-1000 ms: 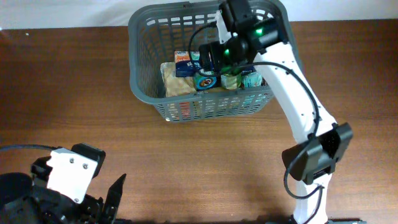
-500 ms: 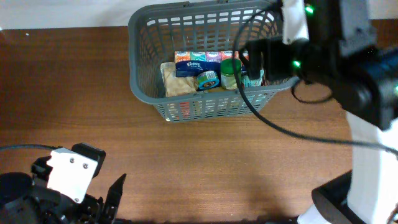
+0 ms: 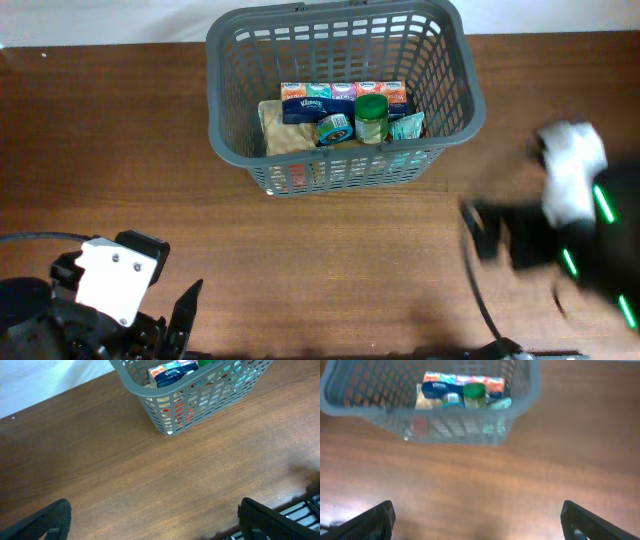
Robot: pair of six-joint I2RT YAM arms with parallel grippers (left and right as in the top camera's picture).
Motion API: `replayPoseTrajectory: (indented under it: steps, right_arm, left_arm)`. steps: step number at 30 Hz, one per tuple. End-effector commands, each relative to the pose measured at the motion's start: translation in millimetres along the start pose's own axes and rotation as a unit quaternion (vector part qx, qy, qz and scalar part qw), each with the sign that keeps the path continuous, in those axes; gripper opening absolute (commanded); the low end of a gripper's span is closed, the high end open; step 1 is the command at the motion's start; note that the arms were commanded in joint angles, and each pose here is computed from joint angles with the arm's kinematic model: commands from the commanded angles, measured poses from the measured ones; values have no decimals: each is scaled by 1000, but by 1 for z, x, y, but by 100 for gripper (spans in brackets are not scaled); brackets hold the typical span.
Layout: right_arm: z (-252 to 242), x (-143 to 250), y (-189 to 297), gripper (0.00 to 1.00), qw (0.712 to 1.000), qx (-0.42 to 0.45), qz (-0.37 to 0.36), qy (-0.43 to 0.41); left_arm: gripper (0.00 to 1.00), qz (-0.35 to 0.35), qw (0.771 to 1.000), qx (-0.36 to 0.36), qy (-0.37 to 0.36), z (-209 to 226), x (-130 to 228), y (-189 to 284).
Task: Pack container
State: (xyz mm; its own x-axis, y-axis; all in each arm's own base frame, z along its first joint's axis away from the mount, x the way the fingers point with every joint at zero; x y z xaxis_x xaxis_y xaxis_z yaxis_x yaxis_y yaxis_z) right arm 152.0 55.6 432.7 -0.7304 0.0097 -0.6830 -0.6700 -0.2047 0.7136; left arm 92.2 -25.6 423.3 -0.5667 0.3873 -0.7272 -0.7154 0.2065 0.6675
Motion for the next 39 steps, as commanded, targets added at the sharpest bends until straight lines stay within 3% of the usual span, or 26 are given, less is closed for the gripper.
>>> replayPoseTrajectory:
  steps: [1,8,12,16,27,34,39]
  right_arm:
    - [-21,57,-1,99,999,15,0,-32]
    - [-48,149,-17,99,994,8,-8,-108]
    - [-61,189,-21,99,994,13,5,-108]
    - [-65,202,-21,99,994,22,24,-105]
    - [-67,200,-21,99,994,28,20,-106]
    - [-45,132,-17,99,980,-47,-145,-124]
    - [-56,112,-36,99,961,-5,-236,-144]
  left_arm:
    - [99,-1,1000,-6,-4,2,-1,1]
    - [99,-1,1000,-6,-4,2,-1,1]
    - [99,-1,1000,-6,-4,2,-1,1]
    - [99,-1,1000,-6,-4,2,-1,1]
    - [99,-1,1000,-6,-4,2,-1,1]
    - [99,-1,1000,-6,-4,2,-1,1]
    - [99,-1,1000,-6,-4,2,-1,1]
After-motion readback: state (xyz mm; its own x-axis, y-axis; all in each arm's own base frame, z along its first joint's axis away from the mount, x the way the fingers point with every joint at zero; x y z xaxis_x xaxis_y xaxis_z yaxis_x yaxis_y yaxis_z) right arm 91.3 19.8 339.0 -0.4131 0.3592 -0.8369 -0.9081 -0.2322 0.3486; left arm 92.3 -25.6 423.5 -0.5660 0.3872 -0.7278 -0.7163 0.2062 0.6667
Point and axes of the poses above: each gripper's point midway between its finger pads, its own y axis back along the fingers, its own z axis along the line the jaws close on, x = y × z, the point moved 5 cm from there along y, back along the fingers, and after that the axes turned 3 degrees about -y, right-handed, at the moved point
